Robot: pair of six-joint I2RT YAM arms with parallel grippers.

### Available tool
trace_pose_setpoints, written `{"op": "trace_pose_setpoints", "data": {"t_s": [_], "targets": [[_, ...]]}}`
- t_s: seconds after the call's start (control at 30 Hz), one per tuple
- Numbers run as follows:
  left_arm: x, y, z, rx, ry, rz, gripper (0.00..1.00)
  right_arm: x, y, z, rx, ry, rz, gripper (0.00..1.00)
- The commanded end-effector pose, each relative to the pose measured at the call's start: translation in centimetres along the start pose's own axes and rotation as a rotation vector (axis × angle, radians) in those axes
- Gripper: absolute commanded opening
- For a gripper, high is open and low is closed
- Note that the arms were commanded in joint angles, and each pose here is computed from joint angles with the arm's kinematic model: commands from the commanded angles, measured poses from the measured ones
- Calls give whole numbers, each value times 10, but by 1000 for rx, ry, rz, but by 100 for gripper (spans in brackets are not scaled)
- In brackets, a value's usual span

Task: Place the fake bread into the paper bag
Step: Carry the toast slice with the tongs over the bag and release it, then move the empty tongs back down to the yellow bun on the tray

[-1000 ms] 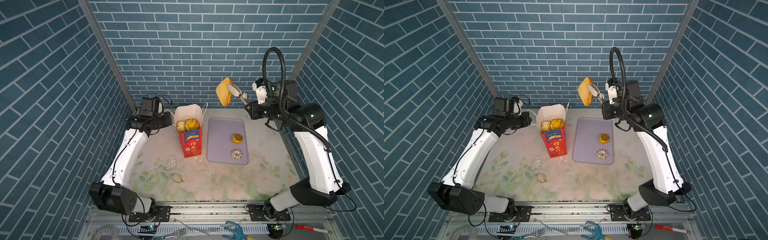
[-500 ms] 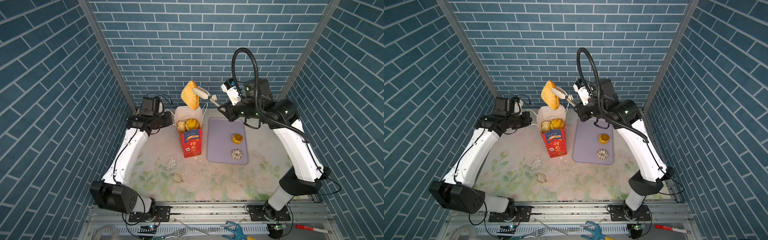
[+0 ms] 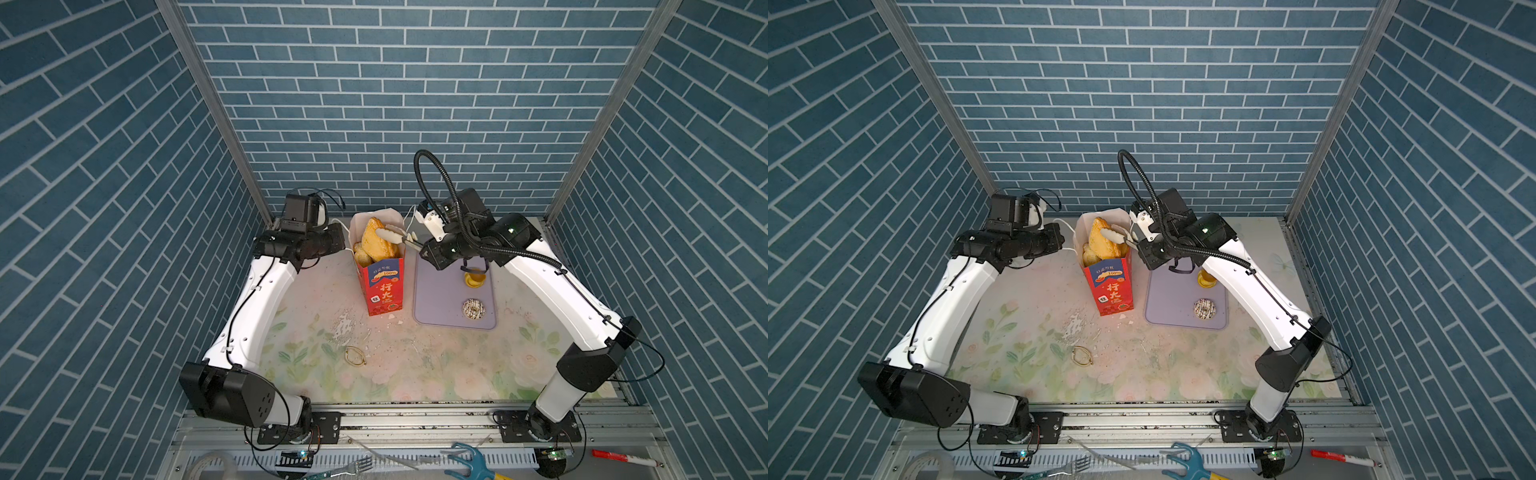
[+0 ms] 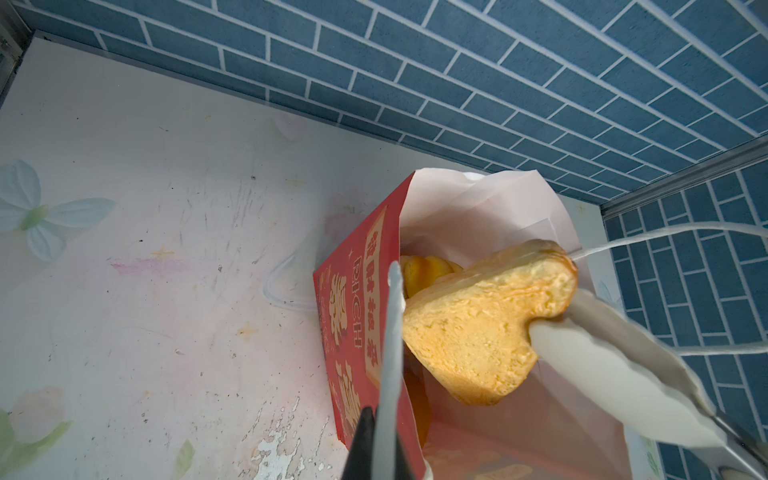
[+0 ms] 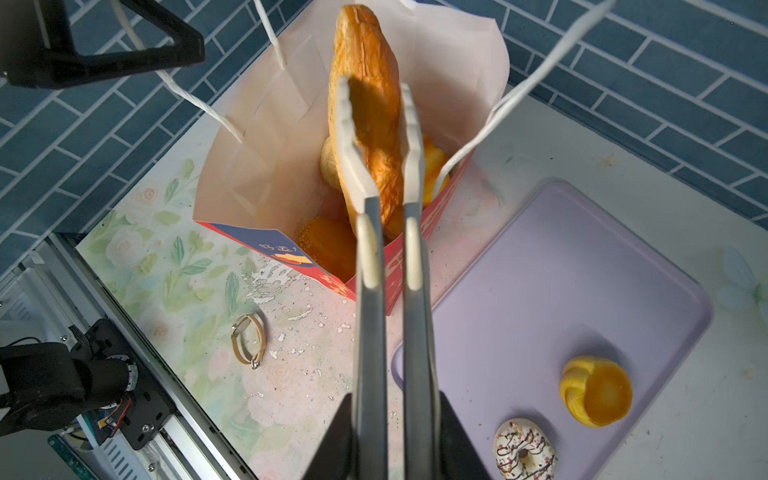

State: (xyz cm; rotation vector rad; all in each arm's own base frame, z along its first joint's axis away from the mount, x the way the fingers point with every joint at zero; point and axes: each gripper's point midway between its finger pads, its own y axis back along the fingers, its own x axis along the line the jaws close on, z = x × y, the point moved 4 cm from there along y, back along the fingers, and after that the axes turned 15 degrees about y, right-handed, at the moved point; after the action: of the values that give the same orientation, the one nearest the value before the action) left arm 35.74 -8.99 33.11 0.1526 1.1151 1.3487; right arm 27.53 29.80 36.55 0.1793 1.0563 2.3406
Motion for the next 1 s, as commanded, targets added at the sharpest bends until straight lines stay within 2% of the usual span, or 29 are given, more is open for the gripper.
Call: {"op": "trace_pose_setpoints", "data": {"t_s": [0.0,0.27,0.47,0.57,0.77,0.97], "targets": [[-6,4,3,-12,-9,-14,0,-6,24,24,-106,20,-64,36],[-4,5,2,-12,-10,-14,0,-14,39,32,-119,35,-116,41],[-6,5,3,-19,-15,-16,0,-23,82,45,-209,49,-198,41],[-7,3,4,-15,-14,-20,0,-32,101,42,-201,49,-275,42],[-7,6,5,-19,-17,-20,0,-58,118,5,-101,-24,-400,42],[-6,7,4,-22,-16,-17,0,-85,121,-56,11,-196,-468,44]]}}
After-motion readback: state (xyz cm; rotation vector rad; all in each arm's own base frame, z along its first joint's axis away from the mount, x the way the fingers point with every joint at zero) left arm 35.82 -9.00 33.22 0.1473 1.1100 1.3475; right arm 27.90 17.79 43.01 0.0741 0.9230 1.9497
